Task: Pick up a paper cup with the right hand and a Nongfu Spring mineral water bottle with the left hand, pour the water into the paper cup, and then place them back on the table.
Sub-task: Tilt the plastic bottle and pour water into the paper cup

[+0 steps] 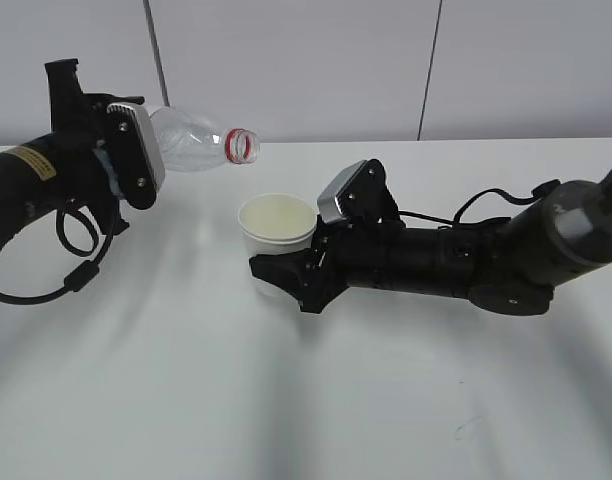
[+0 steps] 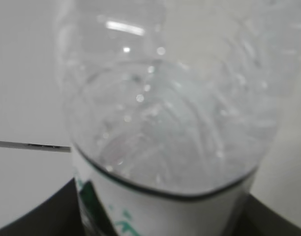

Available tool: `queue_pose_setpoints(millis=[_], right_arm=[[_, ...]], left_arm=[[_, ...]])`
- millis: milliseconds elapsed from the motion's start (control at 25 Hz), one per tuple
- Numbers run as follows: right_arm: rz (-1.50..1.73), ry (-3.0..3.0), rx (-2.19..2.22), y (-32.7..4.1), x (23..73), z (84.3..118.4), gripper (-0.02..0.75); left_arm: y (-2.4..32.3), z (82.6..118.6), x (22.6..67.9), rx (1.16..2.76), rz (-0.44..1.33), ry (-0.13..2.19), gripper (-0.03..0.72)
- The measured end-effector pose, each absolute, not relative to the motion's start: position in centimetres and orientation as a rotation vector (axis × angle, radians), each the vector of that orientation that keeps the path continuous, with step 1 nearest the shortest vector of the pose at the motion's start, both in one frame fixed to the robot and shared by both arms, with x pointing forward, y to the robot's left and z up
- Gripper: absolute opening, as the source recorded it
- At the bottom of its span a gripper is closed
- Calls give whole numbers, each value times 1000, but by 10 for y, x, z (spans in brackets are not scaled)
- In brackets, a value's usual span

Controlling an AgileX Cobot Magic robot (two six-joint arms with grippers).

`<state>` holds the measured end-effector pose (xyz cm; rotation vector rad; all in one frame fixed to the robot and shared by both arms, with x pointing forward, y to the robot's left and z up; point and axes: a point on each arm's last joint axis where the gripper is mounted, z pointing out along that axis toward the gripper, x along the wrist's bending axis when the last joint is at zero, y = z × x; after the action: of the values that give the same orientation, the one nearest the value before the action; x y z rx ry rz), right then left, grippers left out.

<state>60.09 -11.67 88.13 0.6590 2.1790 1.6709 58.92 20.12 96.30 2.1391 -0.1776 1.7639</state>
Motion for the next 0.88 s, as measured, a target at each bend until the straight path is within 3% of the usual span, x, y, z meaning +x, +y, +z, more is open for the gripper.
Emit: queue_pose_setpoints(millis=[880], right_arm=[[1667,2195,637,-116,600,881,519]], left_arm=[[203,963,590,2177,1846,-297,396]])
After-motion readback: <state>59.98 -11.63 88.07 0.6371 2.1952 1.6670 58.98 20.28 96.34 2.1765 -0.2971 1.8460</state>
